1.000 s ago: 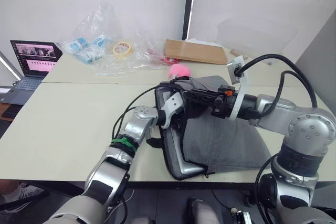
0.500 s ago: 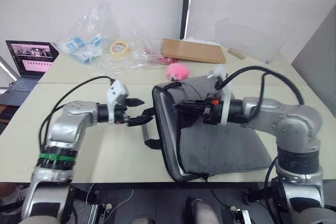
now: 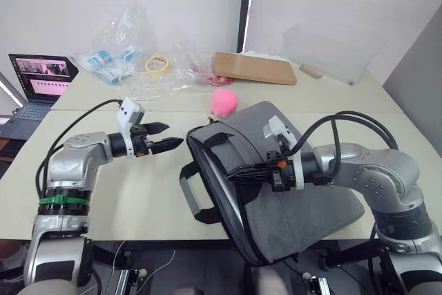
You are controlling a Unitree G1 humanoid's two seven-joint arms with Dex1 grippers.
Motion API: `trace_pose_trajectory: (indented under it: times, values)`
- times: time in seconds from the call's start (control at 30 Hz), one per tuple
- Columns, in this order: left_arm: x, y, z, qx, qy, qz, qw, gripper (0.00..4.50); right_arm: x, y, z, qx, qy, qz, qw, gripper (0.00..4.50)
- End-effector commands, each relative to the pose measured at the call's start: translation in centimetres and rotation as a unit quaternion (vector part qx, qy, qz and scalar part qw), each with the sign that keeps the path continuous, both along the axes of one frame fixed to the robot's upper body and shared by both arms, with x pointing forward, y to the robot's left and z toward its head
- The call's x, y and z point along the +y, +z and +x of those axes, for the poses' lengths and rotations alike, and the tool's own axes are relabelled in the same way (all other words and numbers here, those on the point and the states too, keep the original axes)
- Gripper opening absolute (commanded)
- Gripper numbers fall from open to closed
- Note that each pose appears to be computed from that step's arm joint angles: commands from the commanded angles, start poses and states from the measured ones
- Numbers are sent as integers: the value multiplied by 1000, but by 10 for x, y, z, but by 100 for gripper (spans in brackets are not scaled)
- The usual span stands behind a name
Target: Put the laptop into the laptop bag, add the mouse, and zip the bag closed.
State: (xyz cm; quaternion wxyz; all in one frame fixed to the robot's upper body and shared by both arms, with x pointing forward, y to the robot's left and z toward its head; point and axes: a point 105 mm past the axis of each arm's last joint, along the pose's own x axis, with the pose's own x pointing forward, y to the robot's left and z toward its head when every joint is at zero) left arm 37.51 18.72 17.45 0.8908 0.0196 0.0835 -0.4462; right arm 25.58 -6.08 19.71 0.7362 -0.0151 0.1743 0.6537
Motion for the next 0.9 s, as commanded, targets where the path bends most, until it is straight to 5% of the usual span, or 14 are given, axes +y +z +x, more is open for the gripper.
trace_pose_trajectory:
  times: [0.03,0.33,0.4,0.73,0.9]
  values:
    - [-5,15,13,-28,-4,-2,1000,450,0,14,-4,-29,-7,34,999,63]
    - [-23,16,47,-38,0,6,999,450,-39,19,0,-21,-83,21,996,370]
    - [-33,6,54,-26,4,11,1000,450,-80,10,9,-9,-170,-4,985,440]
    - [-68,-25,65,16,26,-1,1000,450,-186,-9,-23,81,-322,-63,941,446]
    - [-82,-37,62,27,10,7,1000,309,-232,-14,-26,90,-405,-72,907,450]
